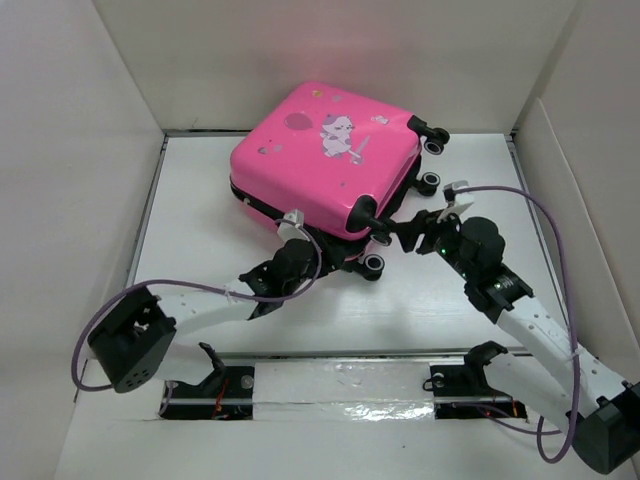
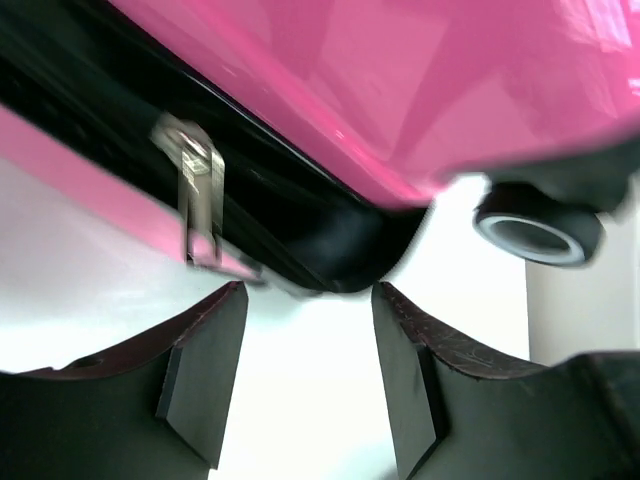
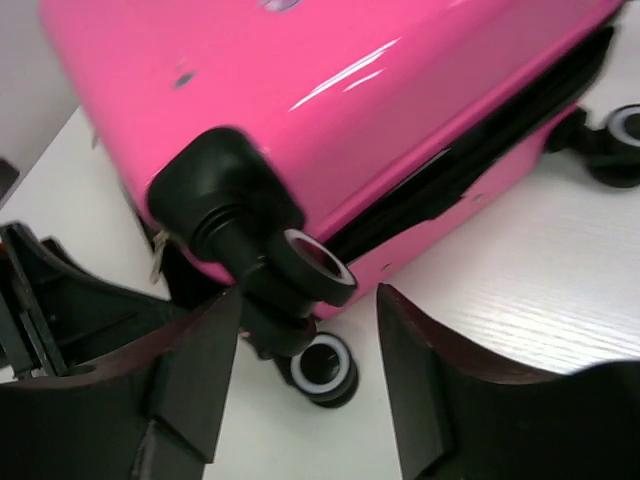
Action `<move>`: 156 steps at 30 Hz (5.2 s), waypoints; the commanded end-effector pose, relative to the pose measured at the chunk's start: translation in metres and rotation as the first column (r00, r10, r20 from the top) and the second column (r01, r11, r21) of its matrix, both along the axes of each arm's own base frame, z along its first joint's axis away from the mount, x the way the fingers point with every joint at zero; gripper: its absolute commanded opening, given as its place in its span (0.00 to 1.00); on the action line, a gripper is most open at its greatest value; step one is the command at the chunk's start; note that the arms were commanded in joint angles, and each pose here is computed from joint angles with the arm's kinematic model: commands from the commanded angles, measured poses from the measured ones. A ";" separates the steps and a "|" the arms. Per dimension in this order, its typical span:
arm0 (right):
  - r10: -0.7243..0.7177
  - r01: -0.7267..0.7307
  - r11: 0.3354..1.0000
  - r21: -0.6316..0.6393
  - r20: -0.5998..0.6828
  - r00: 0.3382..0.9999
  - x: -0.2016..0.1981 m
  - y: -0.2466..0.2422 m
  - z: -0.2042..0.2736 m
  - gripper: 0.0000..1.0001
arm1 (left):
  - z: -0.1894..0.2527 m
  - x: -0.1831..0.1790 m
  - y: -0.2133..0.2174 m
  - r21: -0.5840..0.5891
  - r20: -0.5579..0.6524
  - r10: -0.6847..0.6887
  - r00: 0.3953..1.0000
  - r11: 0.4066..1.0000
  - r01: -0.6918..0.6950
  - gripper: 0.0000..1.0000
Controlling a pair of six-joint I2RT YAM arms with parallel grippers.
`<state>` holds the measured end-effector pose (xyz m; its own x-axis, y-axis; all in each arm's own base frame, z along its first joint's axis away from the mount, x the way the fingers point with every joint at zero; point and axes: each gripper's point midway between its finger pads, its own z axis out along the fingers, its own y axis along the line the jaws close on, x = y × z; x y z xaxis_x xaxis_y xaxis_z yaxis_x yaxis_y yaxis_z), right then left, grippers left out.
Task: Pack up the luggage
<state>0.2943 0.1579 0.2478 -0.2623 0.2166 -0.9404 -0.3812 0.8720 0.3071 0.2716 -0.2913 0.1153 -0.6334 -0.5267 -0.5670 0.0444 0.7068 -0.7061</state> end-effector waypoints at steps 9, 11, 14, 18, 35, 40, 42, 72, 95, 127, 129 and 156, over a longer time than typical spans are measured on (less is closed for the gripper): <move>0.028 -0.028 0.995 0.095 -0.001 1.000 0.017 0.024 0.013 0.16 | 0.133 0.039 0.119 -0.142 0.288 0.400 0.870 0.916 -0.375 0.62; 0.085 -0.085 0.993 0.082 0.008 0.996 0.025 0.038 0.024 0.00 | 0.164 0.064 0.132 -0.247 0.303 0.424 0.853 0.900 -0.360 0.65; 0.200 -0.200 0.980 -0.002 0.036 0.979 0.020 0.066 0.040 0.16 | 0.187 0.112 0.163 -0.236 0.304 0.480 0.823 0.875 -0.423 0.67; 0.226 -0.224 0.966 -0.126 0.002 0.974 0.015 0.076 0.027 0.84 | 0.200 0.156 0.203 -0.171 0.314 0.542 0.779 0.840 -0.515 0.69; 0.312 -0.369 0.895 -0.252 -0.237 0.920 0.019 0.102 -0.059 0.32 | 0.151 0.236 0.297 0.012 0.200 0.541 0.817 0.833 -0.554 0.73; 0.188 -0.230 0.943 -0.239 -0.187 0.964 0.002 0.066 -0.056 0.00 | 0.142 0.243 0.306 0.047 0.179 0.533 0.827 0.835 -0.549 0.73; 0.136 -0.174 0.957 -0.234 -0.171 0.976 -0.004 0.049 -0.055 0.00 | 0.142 0.243 0.307 0.053 0.182 0.534 0.826 0.833 -0.551 0.73; -0.224 0.234 0.972 0.025 -0.209 0.952 0.124 -0.055 -0.041 0.22 | 0.025 0.308 0.280 0.215 -0.049 0.389 0.920 0.903 -0.371 0.72; -0.030 0.034 0.999 0.005 -0.335 0.942 0.158 0.013 -0.104 0.24 | -0.010 0.141 0.159 0.005 0.026 0.281 0.959 0.960 -0.281 0.69; 0.265 -0.267 0.962 0.051 0.040 0.963 0.166 0.041 0.118 0.79 | 0.003 -0.065 0.075 0.018 0.148 0.114 0.982 0.993 -0.118 0.67; 0.250 -0.255 0.965 0.065 0.078 0.965 0.116 0.037 0.113 0.43 | 0.011 -0.067 0.075 -0.002 0.161 0.111 0.981 0.994 -0.112 0.65; 0.407 -0.402 0.913 0.061 -0.104 0.908 -0.120 0.048 -0.088 0.52 | 0.010 -0.083 0.050 0.081 0.138 -0.090 0.986 0.994 0.079 0.35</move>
